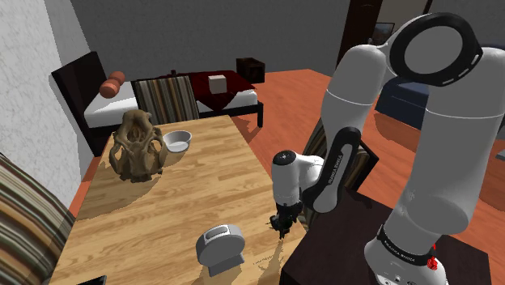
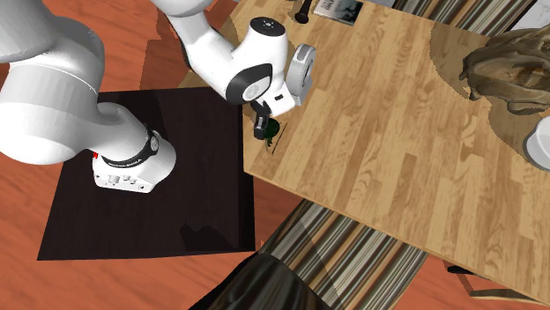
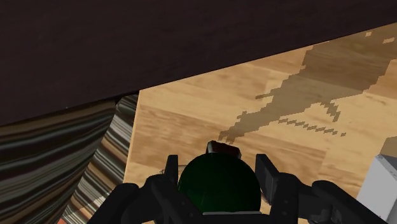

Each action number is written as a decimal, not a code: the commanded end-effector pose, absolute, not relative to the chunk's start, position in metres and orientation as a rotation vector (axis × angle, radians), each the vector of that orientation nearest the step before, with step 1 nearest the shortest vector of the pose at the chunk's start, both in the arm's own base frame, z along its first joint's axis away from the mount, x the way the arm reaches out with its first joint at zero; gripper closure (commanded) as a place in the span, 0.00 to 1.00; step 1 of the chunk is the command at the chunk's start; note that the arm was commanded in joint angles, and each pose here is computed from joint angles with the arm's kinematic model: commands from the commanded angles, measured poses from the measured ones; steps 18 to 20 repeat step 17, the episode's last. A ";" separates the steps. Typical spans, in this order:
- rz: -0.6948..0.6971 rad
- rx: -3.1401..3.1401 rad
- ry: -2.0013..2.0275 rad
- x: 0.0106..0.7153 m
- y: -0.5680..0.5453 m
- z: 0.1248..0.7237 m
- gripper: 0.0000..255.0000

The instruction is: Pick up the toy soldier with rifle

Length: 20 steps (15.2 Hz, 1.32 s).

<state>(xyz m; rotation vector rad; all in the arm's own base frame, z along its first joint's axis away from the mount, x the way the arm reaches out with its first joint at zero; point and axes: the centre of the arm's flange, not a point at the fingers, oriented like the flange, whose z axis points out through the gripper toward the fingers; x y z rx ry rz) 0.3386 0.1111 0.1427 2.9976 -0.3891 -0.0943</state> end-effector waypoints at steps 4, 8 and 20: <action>-0.099 2.997 -0.389 0.338 0.111 0.163 1.00; -0.099 2.997 -0.389 0.338 0.111 0.184 1.00; -0.099 2.997 -0.389 0.338 0.111 0.222 1.00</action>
